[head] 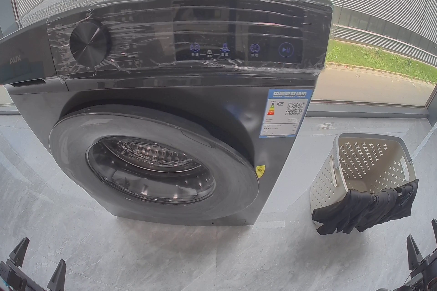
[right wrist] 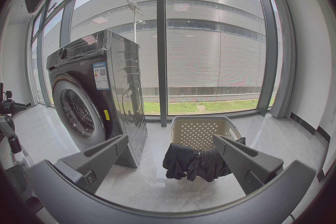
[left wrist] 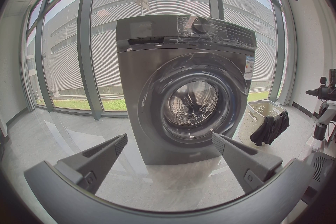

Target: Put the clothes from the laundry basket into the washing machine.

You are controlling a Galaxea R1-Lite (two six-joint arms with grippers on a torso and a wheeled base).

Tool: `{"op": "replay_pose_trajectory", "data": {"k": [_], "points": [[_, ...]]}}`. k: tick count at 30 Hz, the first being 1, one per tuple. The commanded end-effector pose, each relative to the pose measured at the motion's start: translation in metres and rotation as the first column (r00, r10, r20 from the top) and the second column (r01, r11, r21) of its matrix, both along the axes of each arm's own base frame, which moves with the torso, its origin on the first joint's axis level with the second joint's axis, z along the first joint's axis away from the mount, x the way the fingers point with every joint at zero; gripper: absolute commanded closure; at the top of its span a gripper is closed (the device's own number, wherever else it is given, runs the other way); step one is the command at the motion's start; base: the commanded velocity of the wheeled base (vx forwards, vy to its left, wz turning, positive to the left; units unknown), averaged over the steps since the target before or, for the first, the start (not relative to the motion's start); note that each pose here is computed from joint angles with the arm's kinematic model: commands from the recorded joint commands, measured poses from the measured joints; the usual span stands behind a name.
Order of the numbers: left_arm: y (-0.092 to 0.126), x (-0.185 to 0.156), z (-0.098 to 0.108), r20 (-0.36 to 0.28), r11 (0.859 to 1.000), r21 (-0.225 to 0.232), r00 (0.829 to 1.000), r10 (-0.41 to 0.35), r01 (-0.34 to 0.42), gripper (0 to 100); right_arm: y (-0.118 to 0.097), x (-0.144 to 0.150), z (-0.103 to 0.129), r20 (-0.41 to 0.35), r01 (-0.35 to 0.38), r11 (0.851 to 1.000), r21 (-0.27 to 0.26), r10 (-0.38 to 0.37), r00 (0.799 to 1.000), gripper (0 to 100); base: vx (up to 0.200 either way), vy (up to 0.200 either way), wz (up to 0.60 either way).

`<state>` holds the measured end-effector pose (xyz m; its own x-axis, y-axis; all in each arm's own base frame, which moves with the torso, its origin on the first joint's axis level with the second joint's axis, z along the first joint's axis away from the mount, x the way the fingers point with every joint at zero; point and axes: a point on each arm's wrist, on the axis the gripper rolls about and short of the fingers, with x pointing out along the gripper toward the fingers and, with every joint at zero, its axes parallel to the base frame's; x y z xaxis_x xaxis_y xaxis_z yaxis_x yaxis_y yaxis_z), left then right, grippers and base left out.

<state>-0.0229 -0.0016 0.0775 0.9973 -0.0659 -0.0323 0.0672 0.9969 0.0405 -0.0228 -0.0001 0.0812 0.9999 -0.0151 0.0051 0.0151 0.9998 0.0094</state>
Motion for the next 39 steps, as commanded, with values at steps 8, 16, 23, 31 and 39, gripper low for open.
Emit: {"op": "replay_pose_trajectory", "data": {"k": [8,16,23,31,39], "points": [[0.0000,0.0000,-0.0053,0.000,1.000,0.002,1.000,0.000,0.000,0,0.0000,0.0000,-0.0048,-0.001,0.000,1.000,0.000,0.000,1.000,0,0.000,0.200,0.00],[0.0000,0.0000,-0.0053,0.000,1.000,0.003,1.000,0.001,-0.001,0,0.0000,0.0000,-0.0048,-0.001,0.000,1.000,0.000,0.000,1.000,0,0.000,0.075,0.00],[0.0000,0.0000,-0.0053,0.000,1.000,0.003,1.000,0.001,-0.001,0,0.0000,0.0000,-0.0048,-0.001,0.000,1.000,0.000,0.000,1.000,0,0.000,0.000,0.00],[0.0000,0.0000,-0.0053,0.000,1.000,0.002,1.000,0.000,0.000,0,0.0000,0.0000,-0.0048,-0.001,0.000,1.000,0.000,0.000,1.000,0,0.000,0.000,0.00],[0.0000,0.0000,-0.0053,0.000,1.000,0.002,1.000,0.001,-0.001,0,0.0000,0.0000,-0.0048,-0.001,0.000,1.000,0.000,0.000,1.000,0,0.000,0.000,0.00]]}}
